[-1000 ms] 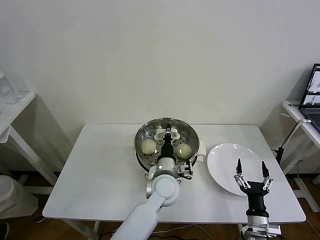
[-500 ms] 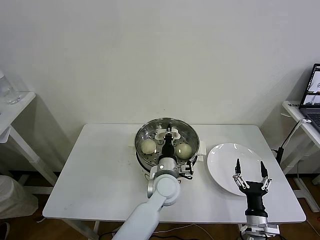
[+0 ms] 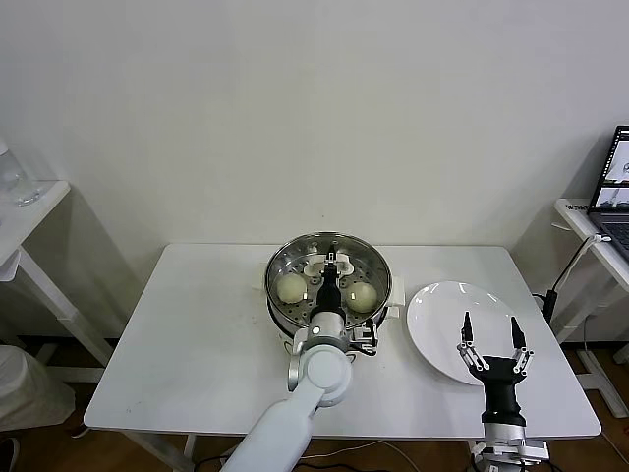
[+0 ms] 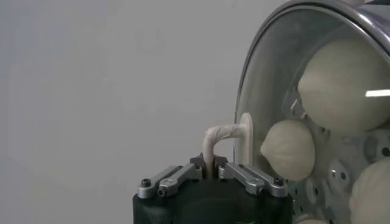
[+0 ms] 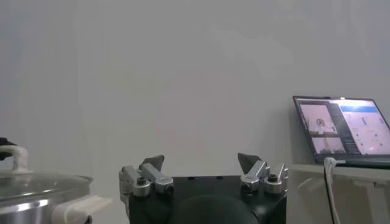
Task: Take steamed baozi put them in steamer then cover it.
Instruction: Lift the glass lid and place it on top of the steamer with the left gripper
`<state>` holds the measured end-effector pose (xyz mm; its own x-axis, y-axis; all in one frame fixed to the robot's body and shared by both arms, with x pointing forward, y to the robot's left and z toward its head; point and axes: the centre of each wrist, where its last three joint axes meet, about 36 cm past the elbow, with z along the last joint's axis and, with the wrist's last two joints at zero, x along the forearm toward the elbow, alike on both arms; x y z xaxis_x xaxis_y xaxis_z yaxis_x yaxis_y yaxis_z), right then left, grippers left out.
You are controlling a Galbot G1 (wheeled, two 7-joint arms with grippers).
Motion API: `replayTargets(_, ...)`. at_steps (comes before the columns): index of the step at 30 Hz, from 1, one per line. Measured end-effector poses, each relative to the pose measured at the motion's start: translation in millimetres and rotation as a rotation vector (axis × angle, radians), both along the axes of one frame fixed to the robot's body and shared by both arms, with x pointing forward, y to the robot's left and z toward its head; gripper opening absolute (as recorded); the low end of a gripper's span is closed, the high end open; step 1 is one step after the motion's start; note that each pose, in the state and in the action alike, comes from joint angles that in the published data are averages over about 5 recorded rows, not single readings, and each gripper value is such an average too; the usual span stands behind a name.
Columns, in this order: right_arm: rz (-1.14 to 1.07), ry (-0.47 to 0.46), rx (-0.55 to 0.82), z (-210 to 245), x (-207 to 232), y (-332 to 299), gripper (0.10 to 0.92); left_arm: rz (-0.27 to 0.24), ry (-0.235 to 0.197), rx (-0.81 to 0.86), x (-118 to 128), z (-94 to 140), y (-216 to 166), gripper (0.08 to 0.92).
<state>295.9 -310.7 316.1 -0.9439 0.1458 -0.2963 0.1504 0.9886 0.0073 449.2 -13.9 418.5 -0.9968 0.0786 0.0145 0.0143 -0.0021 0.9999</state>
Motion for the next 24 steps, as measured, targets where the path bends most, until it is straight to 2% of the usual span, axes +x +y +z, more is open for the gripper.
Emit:
replayTargets(15,0.006,0.0,-0.009,-3,3,-3,0.823,-0.043,-0.049,-0.02,-45,11,24,0.685)
replayTargets(19,0.006,-0.001,-0.011,-4,3,-4,0.823,-0.047,-0.085,-0.053,-60,23,39,0.785)
replayTargets(24,0.009,0.003,-0.015,-1,3,-5,0.823,-0.064,-0.151,-0.156,-78,45,68,0.821)
